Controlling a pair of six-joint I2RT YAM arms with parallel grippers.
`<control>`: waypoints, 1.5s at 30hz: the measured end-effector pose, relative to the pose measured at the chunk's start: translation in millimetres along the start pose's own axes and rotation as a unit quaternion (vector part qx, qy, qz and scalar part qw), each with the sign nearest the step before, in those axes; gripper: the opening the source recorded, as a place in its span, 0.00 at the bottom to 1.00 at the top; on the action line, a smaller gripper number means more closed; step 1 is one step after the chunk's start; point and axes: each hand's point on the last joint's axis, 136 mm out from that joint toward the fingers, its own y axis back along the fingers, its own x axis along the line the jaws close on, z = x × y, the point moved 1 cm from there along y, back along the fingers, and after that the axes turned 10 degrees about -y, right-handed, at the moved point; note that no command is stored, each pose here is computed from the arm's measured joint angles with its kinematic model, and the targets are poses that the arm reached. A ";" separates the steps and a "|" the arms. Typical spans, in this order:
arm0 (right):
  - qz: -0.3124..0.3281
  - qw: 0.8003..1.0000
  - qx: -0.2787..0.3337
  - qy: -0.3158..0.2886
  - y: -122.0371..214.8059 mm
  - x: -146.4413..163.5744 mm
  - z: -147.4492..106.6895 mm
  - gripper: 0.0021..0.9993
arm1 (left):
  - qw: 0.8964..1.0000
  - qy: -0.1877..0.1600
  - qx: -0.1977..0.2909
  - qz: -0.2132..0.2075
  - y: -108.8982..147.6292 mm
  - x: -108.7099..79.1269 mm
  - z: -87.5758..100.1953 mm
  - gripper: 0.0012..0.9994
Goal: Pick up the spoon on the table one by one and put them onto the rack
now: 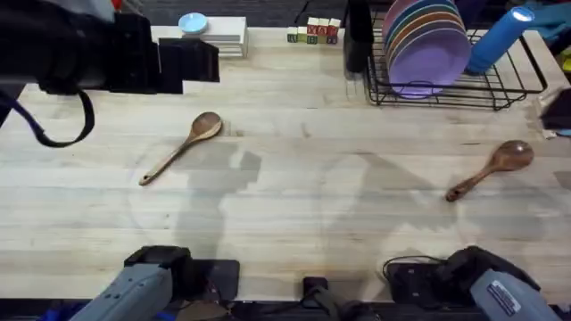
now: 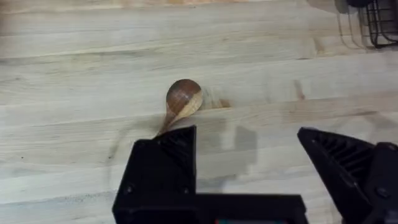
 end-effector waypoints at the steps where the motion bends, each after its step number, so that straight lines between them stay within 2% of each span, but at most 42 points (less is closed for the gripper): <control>1: -0.008 1.000 -0.002 -0.012 0.0 -5.5 1.5 0.99 | 1.000 0.000 0.000 0.000 0.0 -0.1 0.1 0.99; 8: -0.044 0.997 -0.012 -0.065 1.2 -28.6 5.8 0.99 | 1.000 0.000 0.000 0.000 0.0 -0.1 0.1 0.99; 26: -0.006 0.997 -0.010 -0.075 -4.8 -16.0 13.0 0.99 | 1.000 0.000 0.000 0.000 0.0 -0.1 0.1 0.99; 38: -0.021 0.991 0.094 -0.094 -51.5 -17.7 9.6 0.99 | 1.000 0.000 0.000 0.000 0.0 -0.1 0.1 0.99; 45: -0.041 0.981 0.136 -0.135 -75.0 -21.5 8.1 0.99 | 1.000 0.000 0.000 0.000 0.0 -0.1 0.1 0.99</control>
